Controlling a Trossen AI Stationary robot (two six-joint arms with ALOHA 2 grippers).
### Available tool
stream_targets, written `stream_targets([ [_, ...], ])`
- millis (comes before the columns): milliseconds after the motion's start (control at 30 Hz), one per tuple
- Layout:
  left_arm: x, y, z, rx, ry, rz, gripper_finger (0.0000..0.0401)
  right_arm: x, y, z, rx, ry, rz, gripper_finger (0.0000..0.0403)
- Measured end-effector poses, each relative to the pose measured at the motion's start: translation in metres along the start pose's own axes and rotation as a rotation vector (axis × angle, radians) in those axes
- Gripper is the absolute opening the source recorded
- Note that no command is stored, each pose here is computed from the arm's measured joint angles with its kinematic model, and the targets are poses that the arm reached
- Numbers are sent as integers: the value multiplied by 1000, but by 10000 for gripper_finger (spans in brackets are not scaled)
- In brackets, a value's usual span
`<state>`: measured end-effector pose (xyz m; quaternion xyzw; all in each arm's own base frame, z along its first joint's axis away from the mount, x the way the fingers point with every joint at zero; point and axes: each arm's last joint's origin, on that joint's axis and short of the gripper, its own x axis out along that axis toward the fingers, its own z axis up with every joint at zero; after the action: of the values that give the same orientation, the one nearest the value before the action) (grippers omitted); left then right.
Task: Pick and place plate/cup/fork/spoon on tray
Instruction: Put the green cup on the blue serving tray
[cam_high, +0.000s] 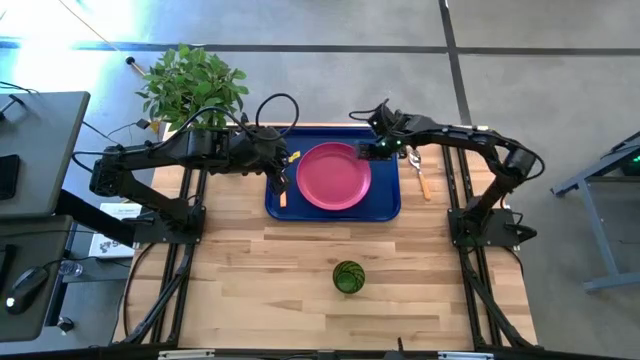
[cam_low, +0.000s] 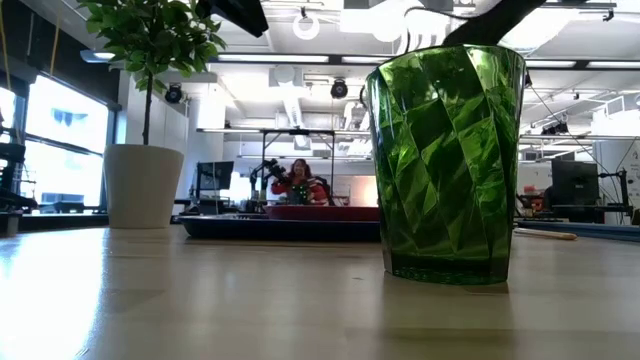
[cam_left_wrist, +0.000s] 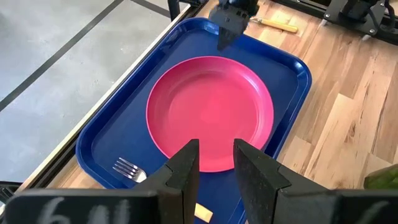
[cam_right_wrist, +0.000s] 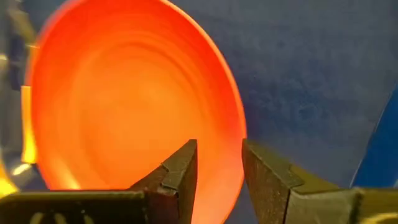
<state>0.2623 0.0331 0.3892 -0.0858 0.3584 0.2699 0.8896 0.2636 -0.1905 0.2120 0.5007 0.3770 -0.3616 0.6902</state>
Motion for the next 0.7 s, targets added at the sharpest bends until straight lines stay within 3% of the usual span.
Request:
stream_targets([
  [333, 0, -2, -1, 9, 18, -54, 92, -71, 23, -21, -102, -160, 174, 117],
  [600, 0, -2, 1, 28, 2, -62, 132, -121, 44, -58, -192, -238, 347, 117],
  [700, -1, -6, 2, 18, 10, -146, 143, -139, 50, -74, -210, -291, 390, 117],
])
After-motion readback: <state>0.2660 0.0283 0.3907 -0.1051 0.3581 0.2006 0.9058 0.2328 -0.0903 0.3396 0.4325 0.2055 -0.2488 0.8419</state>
